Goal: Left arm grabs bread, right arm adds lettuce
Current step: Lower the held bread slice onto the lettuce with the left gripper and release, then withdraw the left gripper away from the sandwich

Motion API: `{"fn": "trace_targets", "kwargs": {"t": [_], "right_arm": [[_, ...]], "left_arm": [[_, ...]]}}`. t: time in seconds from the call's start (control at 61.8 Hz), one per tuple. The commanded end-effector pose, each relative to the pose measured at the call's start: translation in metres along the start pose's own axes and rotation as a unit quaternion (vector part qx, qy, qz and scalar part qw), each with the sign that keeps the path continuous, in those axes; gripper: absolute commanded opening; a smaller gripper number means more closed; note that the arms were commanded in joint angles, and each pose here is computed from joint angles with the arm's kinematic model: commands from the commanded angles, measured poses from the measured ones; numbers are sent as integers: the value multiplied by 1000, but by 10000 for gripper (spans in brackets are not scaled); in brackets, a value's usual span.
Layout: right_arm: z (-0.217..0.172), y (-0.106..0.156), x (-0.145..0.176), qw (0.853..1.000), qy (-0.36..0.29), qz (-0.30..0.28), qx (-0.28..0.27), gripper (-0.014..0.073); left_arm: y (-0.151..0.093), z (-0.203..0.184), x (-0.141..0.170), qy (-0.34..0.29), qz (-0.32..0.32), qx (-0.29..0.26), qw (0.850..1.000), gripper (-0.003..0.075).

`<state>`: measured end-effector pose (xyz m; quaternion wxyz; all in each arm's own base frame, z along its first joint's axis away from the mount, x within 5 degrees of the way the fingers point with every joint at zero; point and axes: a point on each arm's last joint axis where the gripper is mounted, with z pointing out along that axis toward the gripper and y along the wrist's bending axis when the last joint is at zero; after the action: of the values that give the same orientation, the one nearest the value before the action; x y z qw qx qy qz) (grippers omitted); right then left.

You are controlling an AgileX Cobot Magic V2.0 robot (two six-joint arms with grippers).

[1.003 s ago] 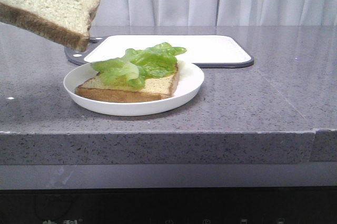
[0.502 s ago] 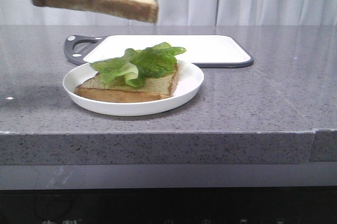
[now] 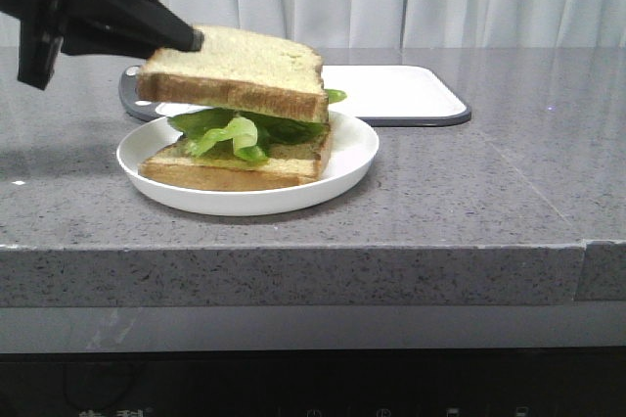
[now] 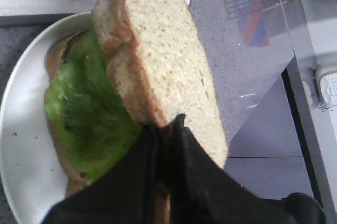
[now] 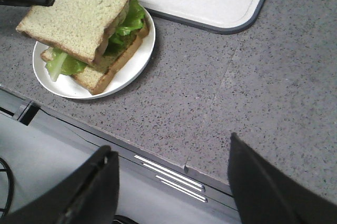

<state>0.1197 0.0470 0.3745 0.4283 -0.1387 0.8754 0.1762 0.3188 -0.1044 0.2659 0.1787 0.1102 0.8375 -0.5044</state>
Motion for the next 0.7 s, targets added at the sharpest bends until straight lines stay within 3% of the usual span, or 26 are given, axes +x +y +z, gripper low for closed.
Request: {"fn": "trace_targets", "kwargs": {"t": [0.0,0.162,0.243,0.372,0.518,0.68], "right_arm": [[-6,1,-10,999,-39,2,3,466],[-6,1,-10,999,-39,2,3,466],[-6,1,-10,999,-39,2,3,466],[-6,1,-10,999,-39,2,3,466],[-6,1,-10,999,-39,2,3,466],[-6,1,-10,999,-39,2,3,466]], "left_arm": [[-23,-5,-6,-10,16,47,999,43],[-24,-5,-3,3,17,57,998,325],[-24,-5,-3,5,17,58,998,399],[-23,-11,-3,8,22,52,998,422],[-24,-26,-5,28,41,-2,999,422],[-50,-53,-8,16,82,-57,995,422]]}}
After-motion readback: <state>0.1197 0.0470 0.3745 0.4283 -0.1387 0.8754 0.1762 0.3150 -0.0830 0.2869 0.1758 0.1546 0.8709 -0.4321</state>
